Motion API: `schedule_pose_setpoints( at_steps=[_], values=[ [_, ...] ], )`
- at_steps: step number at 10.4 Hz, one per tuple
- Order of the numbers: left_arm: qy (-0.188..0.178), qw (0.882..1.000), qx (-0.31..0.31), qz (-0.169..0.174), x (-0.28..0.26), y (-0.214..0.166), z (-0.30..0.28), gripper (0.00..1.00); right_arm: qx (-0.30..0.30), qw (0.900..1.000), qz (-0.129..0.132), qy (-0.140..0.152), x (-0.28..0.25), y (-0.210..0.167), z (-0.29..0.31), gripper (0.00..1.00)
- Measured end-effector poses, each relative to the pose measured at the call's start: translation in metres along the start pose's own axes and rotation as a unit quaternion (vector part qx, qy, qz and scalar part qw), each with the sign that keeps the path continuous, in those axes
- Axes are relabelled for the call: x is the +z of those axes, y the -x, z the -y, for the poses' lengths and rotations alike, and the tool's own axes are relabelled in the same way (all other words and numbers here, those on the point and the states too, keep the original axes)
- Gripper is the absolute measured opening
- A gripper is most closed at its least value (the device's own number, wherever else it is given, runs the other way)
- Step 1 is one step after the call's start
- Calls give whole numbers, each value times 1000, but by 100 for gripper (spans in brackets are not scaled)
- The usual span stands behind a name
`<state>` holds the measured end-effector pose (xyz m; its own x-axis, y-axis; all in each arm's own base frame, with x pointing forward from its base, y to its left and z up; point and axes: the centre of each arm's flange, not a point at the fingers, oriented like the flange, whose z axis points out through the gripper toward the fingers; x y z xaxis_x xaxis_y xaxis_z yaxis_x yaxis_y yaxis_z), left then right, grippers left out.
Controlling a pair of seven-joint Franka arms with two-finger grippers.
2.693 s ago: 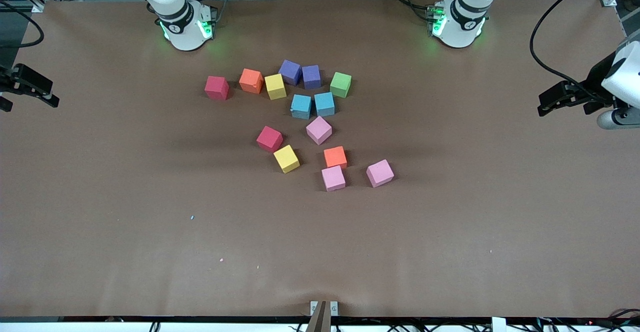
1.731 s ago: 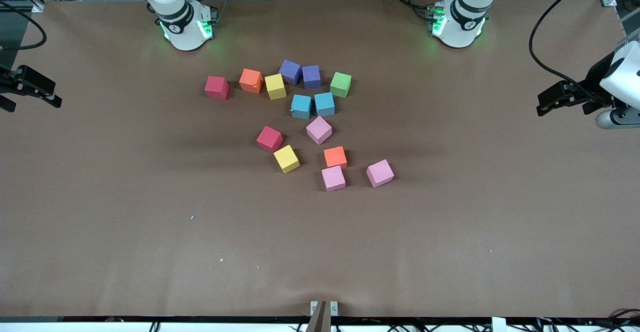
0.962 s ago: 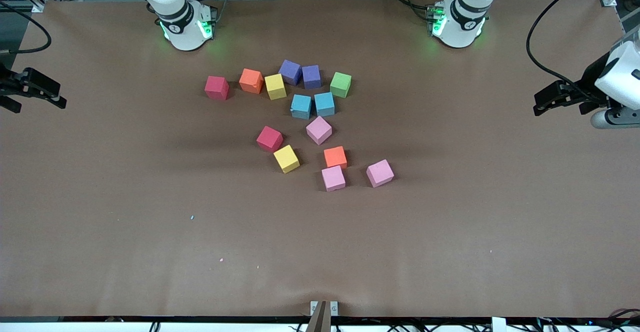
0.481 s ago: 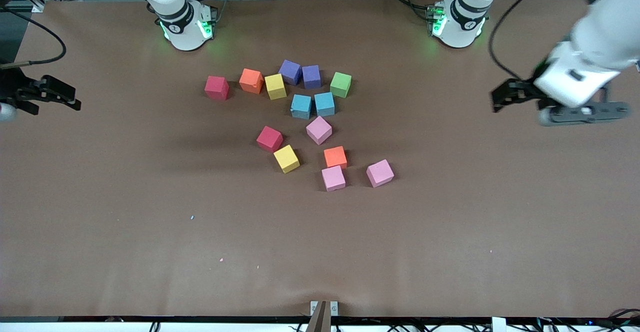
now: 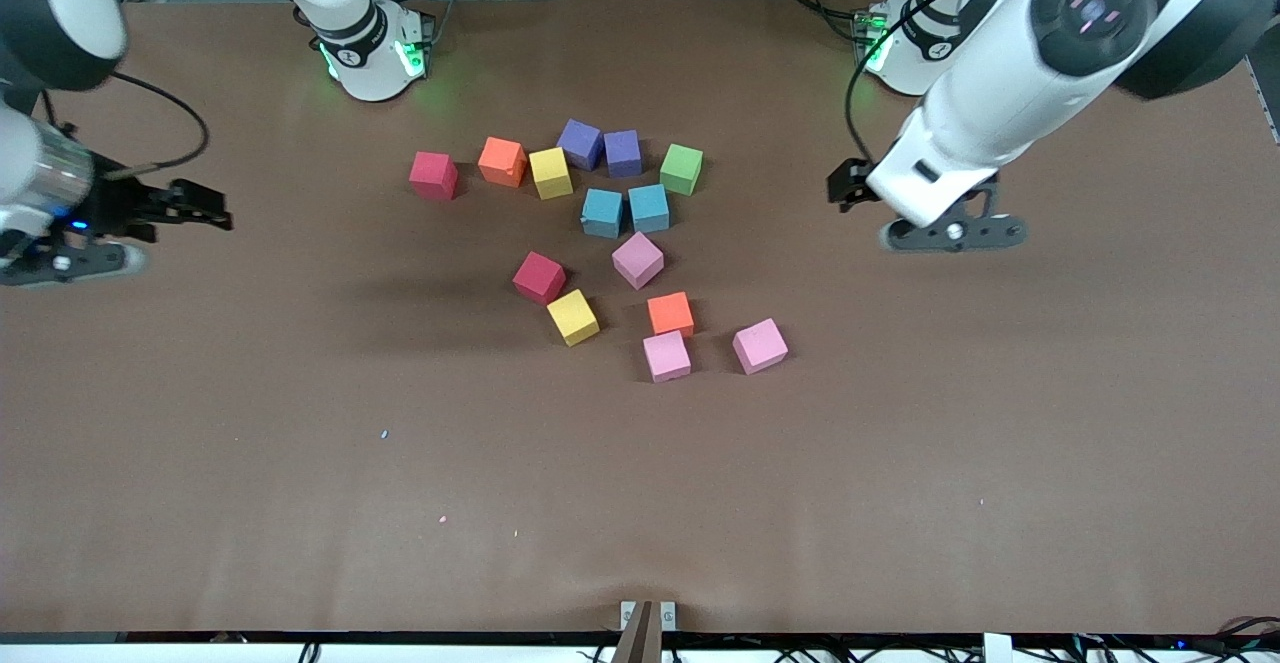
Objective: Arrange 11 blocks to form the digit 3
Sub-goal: 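Move the left gripper over the purple cube while the right gripper advances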
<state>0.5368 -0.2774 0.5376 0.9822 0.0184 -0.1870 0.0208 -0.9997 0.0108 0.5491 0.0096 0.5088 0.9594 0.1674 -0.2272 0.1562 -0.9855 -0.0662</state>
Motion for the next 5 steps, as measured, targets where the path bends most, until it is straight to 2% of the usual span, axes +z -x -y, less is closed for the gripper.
schedule_pose_setpoints(
  at_steps=[2,5],
  values=[
    [-5,1000,-23,13,37,6,-50,100,-23,999,37,1,34,0,27,100],
    [-10,999,-28,11,104,41,-128,100,-32,997,70,1,71,10,49,100]
  ],
)
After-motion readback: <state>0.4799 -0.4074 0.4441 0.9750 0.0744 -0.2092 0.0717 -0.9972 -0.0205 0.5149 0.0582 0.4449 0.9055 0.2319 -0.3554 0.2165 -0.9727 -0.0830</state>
